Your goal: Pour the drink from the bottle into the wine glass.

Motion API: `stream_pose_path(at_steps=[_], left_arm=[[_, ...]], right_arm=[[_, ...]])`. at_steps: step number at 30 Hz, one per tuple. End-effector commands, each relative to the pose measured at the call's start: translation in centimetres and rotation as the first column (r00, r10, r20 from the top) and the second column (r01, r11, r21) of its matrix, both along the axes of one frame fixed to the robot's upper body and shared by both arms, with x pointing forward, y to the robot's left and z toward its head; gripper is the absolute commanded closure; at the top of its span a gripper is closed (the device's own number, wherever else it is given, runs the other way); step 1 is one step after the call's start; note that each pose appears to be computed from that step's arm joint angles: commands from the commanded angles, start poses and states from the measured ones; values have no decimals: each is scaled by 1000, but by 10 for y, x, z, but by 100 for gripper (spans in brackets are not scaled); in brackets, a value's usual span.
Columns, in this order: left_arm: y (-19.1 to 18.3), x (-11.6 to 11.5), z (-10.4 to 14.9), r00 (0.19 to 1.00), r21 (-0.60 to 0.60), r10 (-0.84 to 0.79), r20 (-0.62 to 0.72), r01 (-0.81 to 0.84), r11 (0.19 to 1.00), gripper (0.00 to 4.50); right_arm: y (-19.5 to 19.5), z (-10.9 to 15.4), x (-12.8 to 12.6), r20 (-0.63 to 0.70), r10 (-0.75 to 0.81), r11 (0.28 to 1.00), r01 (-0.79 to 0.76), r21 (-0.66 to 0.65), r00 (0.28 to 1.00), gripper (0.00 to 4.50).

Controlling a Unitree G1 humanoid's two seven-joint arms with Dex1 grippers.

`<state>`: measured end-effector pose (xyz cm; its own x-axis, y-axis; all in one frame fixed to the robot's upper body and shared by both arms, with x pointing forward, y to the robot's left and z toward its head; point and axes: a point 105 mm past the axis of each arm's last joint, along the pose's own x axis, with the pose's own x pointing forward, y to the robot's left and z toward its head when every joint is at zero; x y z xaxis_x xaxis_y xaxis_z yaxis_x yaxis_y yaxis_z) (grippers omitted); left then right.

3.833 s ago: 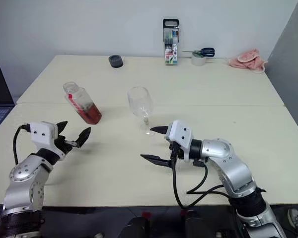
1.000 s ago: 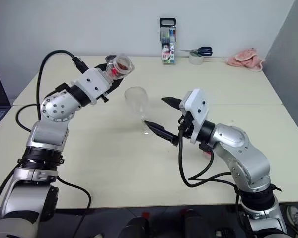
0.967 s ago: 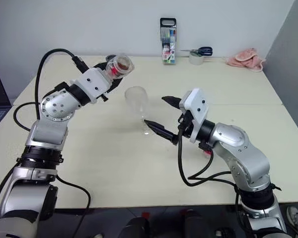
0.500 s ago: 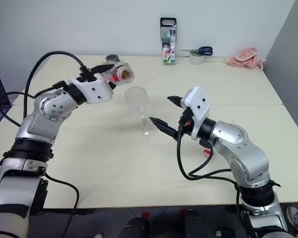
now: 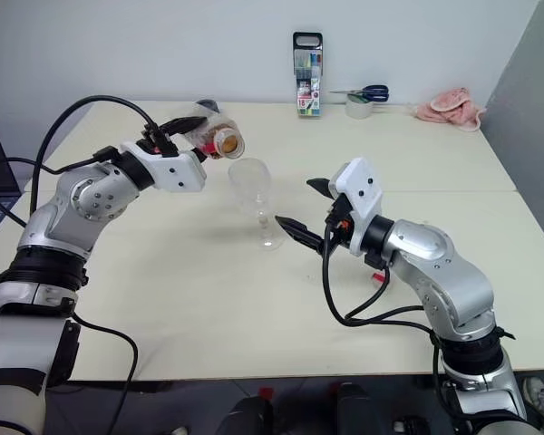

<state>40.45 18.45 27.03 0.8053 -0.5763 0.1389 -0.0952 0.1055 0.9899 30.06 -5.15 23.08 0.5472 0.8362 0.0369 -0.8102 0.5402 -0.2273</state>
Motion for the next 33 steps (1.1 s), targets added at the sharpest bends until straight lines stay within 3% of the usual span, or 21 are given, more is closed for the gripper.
stream_pose_path(at_steps=[1,33], left_arm=[[1,-1,20,997,10,0,76,0,1000,282],[-13,13,30,982,105,-42,184,23,994,282]], right_arm=[[-2,18,-6,64,10,1000,-11,14,998,0],[2,16,-19,70,37,998,-40,44,997,0]])
